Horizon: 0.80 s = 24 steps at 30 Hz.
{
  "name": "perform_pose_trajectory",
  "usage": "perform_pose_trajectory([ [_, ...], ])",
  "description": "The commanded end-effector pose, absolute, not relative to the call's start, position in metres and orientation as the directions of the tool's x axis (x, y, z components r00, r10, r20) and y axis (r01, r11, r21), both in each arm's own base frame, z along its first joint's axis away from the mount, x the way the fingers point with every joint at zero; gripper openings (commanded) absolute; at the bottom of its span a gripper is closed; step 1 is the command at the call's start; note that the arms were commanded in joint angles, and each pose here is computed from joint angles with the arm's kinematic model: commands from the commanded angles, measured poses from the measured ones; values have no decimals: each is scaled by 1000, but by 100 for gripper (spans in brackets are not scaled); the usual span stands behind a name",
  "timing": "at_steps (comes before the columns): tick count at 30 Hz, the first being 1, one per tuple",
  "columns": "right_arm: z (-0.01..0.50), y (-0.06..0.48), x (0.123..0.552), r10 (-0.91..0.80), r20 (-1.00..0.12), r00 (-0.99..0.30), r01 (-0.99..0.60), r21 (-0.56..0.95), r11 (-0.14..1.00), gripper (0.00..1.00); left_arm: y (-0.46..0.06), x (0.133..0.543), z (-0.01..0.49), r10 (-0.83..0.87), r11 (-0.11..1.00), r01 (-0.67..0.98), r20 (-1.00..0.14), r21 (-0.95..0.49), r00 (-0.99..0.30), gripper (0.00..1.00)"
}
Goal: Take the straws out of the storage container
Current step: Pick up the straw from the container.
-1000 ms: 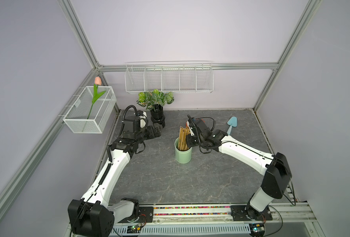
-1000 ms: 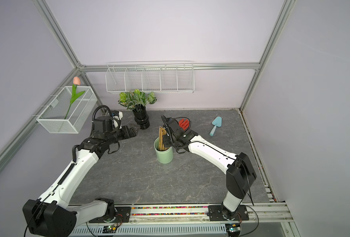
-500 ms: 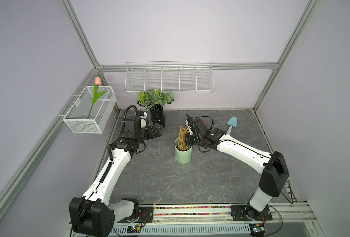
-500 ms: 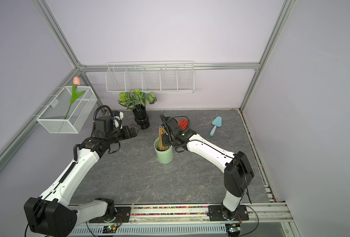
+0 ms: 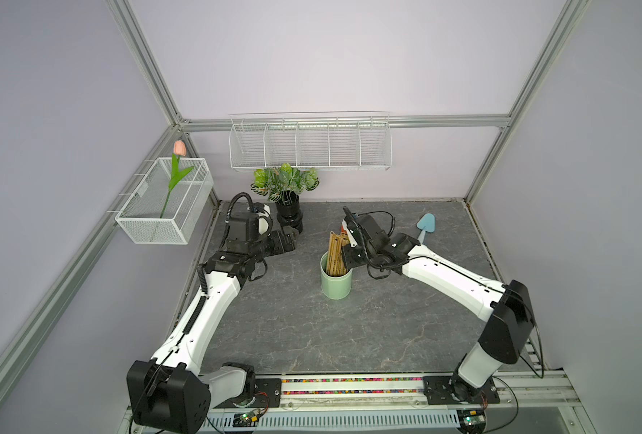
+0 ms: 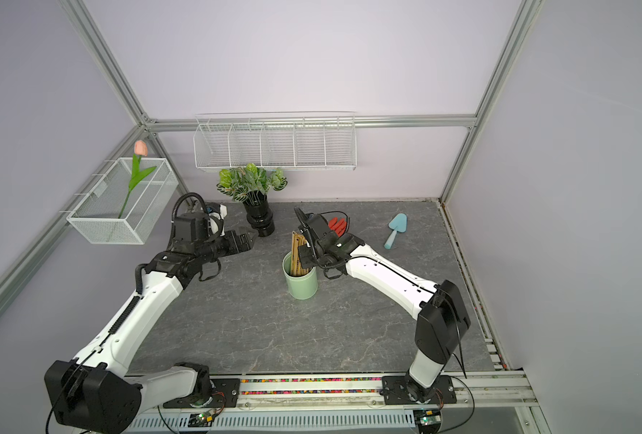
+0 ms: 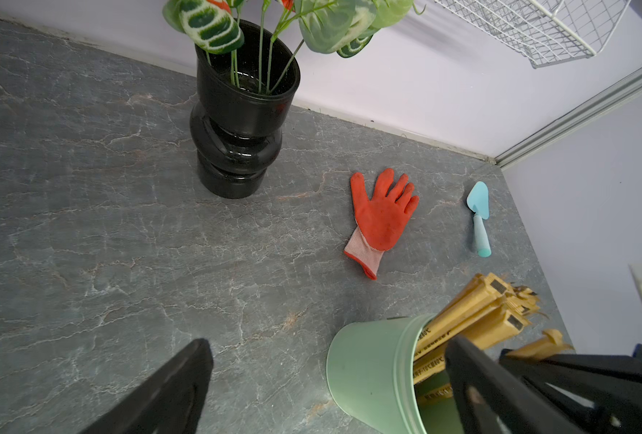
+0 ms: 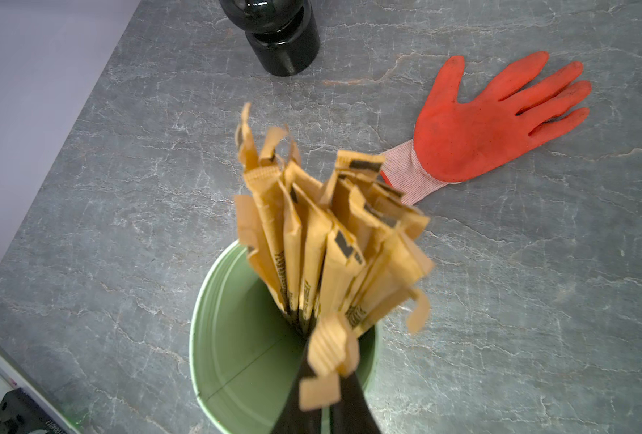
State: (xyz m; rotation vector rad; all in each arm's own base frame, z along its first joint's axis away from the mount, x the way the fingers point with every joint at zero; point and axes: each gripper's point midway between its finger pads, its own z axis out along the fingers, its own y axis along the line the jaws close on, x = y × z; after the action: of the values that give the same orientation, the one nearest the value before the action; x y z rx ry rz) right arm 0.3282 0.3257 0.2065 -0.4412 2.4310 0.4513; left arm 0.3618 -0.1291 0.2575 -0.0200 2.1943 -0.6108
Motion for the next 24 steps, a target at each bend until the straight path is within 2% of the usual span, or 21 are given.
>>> perform_pose_trajectory([
  [1,234,320,320,-199,-660,-724,-443,224,868,8,-133,362,262,-200,879,210,-731,-428,-652,100],
  [24,328,311,319,-185,-755,-628,-523,234,819,8,-136,362,261,-195,872,221,-724,-437,-661,100],
])
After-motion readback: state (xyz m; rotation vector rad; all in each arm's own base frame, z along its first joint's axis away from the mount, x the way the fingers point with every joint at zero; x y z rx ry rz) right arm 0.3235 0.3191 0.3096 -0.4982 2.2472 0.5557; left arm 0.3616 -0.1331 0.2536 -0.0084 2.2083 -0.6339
